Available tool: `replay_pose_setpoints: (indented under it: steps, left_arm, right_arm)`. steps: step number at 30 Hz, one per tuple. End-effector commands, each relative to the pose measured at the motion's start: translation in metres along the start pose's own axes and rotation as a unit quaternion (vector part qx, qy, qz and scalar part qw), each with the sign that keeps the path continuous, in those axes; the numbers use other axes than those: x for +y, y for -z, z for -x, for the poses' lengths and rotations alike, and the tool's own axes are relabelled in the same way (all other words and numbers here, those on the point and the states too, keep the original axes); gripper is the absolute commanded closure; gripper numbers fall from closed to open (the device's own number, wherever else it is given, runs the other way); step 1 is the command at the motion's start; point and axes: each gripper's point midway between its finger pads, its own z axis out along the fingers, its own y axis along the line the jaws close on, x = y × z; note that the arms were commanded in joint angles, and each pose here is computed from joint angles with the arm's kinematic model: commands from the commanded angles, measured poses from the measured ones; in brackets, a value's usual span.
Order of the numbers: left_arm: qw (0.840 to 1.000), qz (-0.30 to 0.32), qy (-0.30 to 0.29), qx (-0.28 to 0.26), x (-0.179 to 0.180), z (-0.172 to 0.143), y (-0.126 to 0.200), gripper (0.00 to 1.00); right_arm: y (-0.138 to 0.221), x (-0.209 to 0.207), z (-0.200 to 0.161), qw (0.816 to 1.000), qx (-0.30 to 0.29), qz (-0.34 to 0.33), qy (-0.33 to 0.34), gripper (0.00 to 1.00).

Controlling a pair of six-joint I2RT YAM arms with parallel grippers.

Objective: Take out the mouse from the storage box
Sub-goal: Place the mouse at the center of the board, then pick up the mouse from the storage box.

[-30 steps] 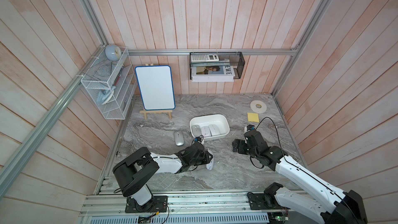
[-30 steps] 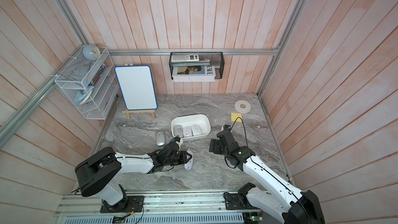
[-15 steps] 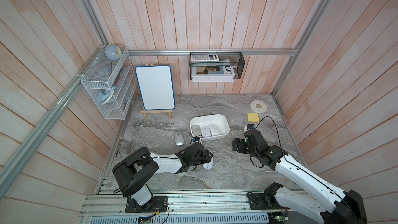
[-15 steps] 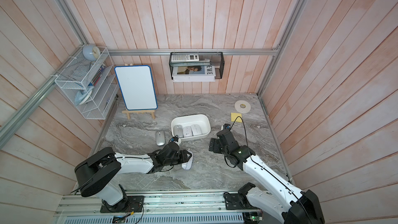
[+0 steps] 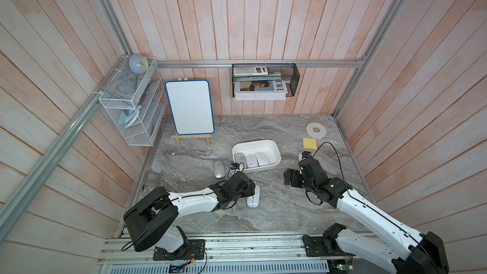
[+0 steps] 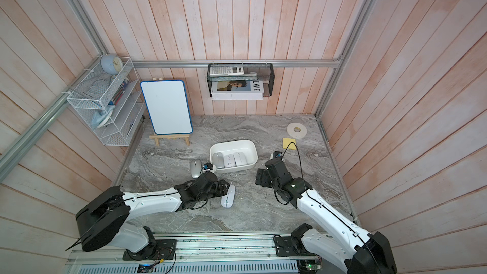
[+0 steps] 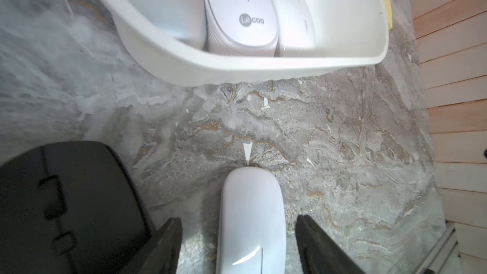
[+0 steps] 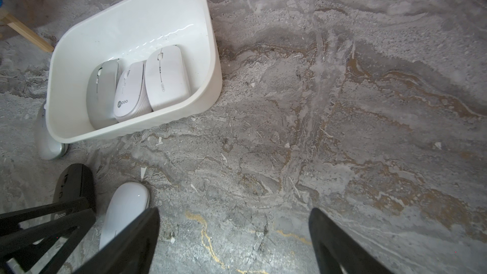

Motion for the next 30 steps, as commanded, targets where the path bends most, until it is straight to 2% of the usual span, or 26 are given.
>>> replay_pose_setpoints:
  steps: [1,5,9,14,18,25,30]
  left_arm:
    - [0.998,0.03,-0.048,-0.029,-0.002,0.019,0.018,0.24]
    - [0.994,0.026,-0.079,-0.065,-0.009,0.04,0.045,0.18]
    - [0.982,0.089,-0.101,-0.131,0.015,0.068,0.076,0.05]
    - [0.975,0.143,-0.063,-0.161,0.058,0.096,0.098,0.03]
    - [0.972,0.171,-0.021,-0.162,0.092,0.105,0.103,0.03]
    - [0.965,0.203,0.01,-0.164,0.129,0.105,0.11,0.02]
    - [0.959,0.226,0.004,-0.171,0.146,0.101,0.116,0.02]
  right_arm:
    - [0.007,0.005,0.016,1.0,-0.016,-0.001,0.011,0.08]
    - [0.012,0.004,0.022,0.999,-0.019,-0.01,0.028,0.07]
    - [0.011,0.009,0.024,0.999,-0.013,-0.007,0.038,0.07]
    - [0.002,0.025,0.028,0.999,0.01,0.01,0.043,0.07]
    - [-0.008,0.045,0.033,0.997,0.033,0.015,0.064,0.07]
    - [-0.034,0.088,0.04,0.99,0.077,0.024,0.118,0.07]
    - [-0.062,0.101,0.044,0.982,0.109,-0.001,0.153,0.07]
